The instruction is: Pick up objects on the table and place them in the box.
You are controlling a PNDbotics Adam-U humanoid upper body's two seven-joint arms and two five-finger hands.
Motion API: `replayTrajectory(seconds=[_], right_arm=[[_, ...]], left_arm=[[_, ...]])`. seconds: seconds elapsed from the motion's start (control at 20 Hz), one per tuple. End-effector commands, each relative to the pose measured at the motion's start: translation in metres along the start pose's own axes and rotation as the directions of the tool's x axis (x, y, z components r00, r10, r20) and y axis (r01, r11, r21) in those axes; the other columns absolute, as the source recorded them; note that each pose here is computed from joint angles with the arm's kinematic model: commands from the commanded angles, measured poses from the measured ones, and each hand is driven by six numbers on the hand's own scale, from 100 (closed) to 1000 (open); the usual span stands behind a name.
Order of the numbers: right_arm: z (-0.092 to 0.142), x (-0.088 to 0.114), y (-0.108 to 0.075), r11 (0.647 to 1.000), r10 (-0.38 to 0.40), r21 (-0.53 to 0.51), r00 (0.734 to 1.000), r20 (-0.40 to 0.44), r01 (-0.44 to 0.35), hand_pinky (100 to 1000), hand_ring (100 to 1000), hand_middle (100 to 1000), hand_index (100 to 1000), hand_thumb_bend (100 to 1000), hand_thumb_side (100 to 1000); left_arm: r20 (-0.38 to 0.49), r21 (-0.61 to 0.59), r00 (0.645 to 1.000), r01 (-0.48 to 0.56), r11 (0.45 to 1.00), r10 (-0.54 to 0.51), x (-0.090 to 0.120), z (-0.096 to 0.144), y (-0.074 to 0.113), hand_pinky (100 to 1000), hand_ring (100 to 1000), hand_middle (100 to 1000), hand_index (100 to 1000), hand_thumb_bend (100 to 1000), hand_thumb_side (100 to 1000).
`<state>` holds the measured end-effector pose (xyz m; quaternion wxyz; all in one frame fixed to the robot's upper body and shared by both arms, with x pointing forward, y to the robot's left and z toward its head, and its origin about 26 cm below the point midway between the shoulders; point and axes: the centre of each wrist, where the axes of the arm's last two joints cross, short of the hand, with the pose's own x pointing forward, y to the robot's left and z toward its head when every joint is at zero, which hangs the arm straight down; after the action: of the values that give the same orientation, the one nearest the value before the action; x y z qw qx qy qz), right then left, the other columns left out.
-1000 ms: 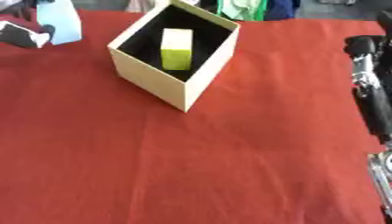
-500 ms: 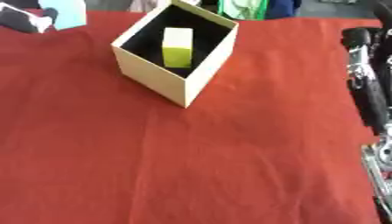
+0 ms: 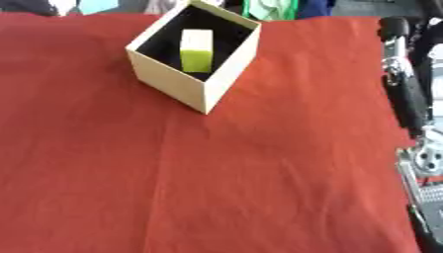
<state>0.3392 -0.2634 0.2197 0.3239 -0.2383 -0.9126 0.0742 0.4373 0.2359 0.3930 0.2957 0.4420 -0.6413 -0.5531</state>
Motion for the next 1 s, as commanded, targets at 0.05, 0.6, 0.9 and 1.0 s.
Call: replayTrajectory(seconds=[0.05, 0.6, 0.9, 1.0], right_arm=[[-0.003, 0.007, -0.003, 1.0, 0.007, 0.0, 0.999, 0.035, -0.007, 797, 747, 693, 1000, 100, 841], [-0.001, 0.012, 0.004, 1.0, -0.018, -0.001, 0.999, 0.04, 0.018, 797, 747, 694, 1000, 100, 838], [-0.001, 0.014, 0.007, 0.999, -0.032, -0.003, 0.999, 0.042, 0.032, 796, 747, 693, 1000, 100, 836], [-0.001, 0.015, 0.008, 0.999, -0.037, -0.004, 0.998, 0.044, 0.037, 796, 747, 694, 1000, 100, 835]], left_arm=[[0.067, 0.038, 0.998, 0.003, 0.999, -0.006, 0.018, 0.0, 0.017, 560, 524, 348, 459, 100, 302], [0.171, -0.01, 0.982, -0.077, 0.997, 0.078, 0.059, -0.017, -0.005, 557, 517, 344, 459, 100, 358], [0.18, -0.043, 0.974, -0.129, 0.991, 0.135, 0.067, -0.025, -0.024, 554, 513, 341, 457, 100, 358], [0.182, -0.052, 0.972, -0.144, 0.988, 0.151, 0.069, -0.027, -0.031, 553, 512, 340, 456, 100, 357]])
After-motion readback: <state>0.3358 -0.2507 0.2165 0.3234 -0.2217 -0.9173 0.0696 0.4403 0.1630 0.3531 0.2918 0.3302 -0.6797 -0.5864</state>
